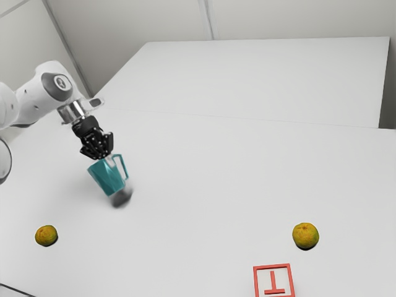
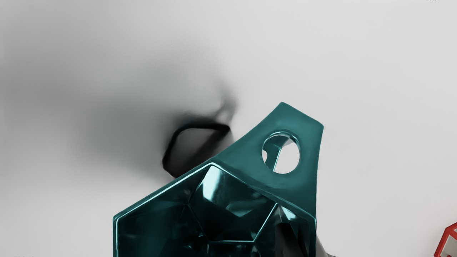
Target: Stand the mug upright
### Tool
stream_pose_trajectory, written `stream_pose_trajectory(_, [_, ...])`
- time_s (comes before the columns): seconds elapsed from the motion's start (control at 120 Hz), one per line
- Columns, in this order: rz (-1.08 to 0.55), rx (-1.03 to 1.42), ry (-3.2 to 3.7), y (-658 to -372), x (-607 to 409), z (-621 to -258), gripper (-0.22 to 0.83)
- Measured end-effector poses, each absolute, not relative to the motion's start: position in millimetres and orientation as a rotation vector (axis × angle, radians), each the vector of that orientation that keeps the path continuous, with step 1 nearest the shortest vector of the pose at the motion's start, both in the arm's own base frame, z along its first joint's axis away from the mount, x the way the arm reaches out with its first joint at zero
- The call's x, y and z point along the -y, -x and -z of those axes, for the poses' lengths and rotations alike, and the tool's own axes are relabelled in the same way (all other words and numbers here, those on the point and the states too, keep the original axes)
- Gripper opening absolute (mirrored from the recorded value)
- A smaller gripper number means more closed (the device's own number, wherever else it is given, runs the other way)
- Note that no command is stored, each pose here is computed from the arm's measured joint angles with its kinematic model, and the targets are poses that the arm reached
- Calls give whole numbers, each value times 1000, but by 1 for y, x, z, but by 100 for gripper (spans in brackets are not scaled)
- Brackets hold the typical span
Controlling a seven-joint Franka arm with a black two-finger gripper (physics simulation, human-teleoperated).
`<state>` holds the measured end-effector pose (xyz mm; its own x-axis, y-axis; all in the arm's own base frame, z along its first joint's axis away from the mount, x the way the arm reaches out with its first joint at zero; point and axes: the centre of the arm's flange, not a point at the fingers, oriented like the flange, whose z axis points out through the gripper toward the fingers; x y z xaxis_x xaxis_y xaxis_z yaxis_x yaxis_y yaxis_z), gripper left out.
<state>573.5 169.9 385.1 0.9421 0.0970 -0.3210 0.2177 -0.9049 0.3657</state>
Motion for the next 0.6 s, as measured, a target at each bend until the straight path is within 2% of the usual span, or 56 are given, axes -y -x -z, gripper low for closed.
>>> stream_pose_trajectory(0.158, [350,-94,-2900,-585,-119,-412,-17])
stream_pose_trajectory(0.258, [291,-56,-2985,-579,-92,-418,-17])
stream_pose_trajectory(0.6, [149,-161,-3071,-575,-31,-395,-17])
